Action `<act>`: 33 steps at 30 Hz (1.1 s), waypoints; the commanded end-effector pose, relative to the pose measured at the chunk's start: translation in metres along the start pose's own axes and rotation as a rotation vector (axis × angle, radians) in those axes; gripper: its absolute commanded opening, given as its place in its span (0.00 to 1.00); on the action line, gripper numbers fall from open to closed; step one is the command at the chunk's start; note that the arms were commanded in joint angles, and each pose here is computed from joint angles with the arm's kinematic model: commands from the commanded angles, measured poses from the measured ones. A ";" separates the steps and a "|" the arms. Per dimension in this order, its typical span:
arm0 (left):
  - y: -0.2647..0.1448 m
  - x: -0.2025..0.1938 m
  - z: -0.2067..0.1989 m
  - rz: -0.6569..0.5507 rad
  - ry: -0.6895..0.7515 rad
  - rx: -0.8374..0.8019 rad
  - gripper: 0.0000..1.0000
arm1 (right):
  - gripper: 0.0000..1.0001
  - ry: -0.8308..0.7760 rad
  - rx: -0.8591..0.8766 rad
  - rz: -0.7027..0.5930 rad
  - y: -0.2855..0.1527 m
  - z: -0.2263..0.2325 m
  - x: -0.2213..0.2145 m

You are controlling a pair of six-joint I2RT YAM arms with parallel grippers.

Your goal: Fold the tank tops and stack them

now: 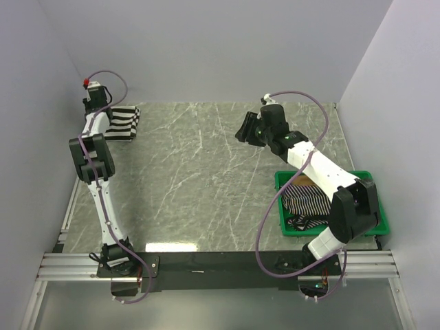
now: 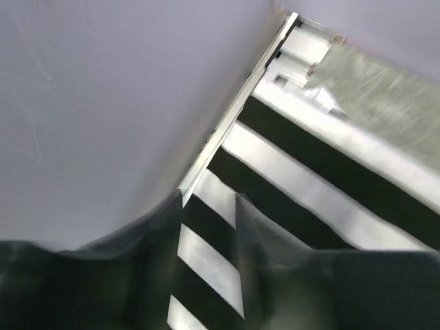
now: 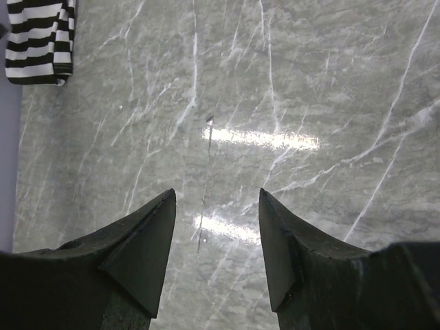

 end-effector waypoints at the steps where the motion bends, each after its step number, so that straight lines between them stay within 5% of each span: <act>1: -0.024 0.065 -0.007 -0.133 -0.153 -0.046 0.46 | 0.59 -0.014 0.001 -0.049 0.000 0.004 0.013; 9: -0.097 0.097 0.011 -0.109 -0.445 -0.002 0.50 | 0.59 0.019 -0.088 -0.068 -0.028 -0.008 0.014; 13: -0.194 0.135 -0.021 -0.045 -0.682 -0.340 0.64 | 0.60 0.104 -0.264 -0.043 -0.060 -0.037 -0.003; 20: -0.378 0.074 -0.123 0.190 -0.534 -0.786 0.63 | 0.68 0.290 -0.524 -0.046 -0.141 -0.097 -0.061; 26: -0.521 -0.024 -0.145 0.316 -0.337 -1.068 0.63 | 0.76 0.503 -0.703 0.031 -0.166 -0.142 -0.140; 33: -0.572 -0.090 -0.116 0.382 -0.200 -1.164 0.64 | 0.78 0.642 -0.809 0.077 -0.162 -0.161 -0.188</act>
Point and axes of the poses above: each gripper's point midway between its finger pads, its own y axis out along the fingers, its own z axis along the line the jaws close on, x = y × z, the point moved 2 cm from there along -y, back along the fingers, and after that the axes turned 11 degrees about -y, right-handed, at the moved point
